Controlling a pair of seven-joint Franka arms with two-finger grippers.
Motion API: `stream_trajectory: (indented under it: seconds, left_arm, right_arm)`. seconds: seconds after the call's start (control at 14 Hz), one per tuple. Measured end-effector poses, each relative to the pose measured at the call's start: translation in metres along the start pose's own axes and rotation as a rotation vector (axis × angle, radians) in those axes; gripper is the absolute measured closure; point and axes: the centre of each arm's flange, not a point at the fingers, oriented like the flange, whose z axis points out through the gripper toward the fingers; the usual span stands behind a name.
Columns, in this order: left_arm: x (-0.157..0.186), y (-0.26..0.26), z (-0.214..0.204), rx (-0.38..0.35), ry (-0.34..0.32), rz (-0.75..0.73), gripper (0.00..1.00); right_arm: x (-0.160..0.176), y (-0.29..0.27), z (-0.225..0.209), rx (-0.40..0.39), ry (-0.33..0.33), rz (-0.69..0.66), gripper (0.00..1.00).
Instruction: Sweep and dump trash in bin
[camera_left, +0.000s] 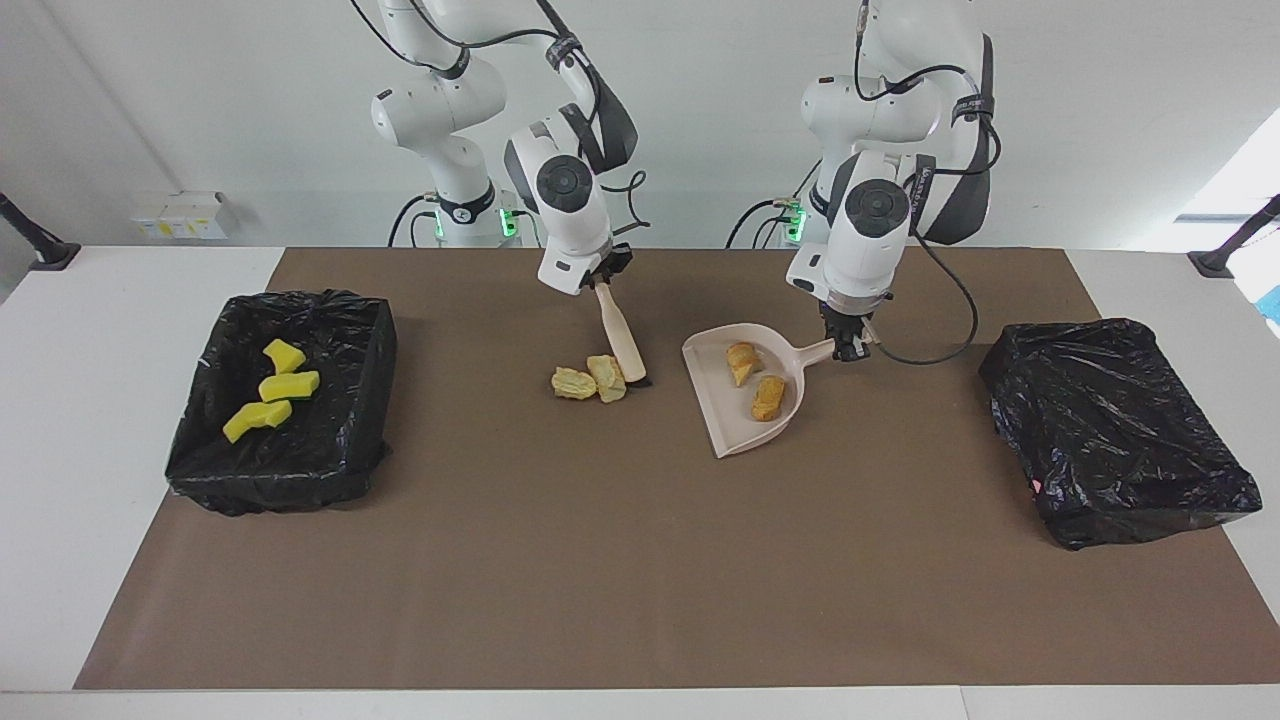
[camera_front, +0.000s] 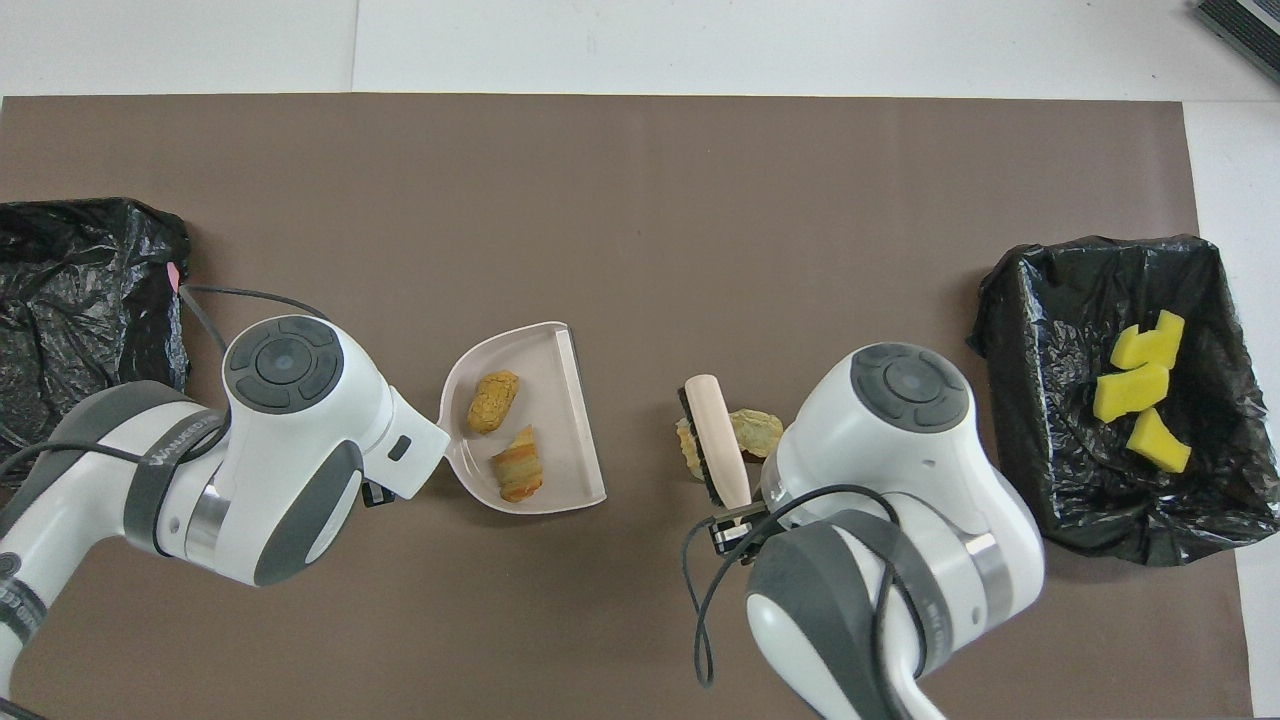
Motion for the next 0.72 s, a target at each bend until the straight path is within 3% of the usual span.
stream_trajectory:
  seconds: [0.36, 0.72]
  left_arm:
    - [0.038, 0.027, -0.004, 0.012, 0.021, -0.047, 0.68]
    - [0.043, 0.033, 0.000, 0.005, 0.018, -0.057, 0.68]
  right_arm:
    - [0.012, 0.095, 0.018, -0.037, 0.061, 0.183, 0.74]
    - [-0.013, 0.093, 0.054, -0.052, 0.079, 0.187, 0.74]
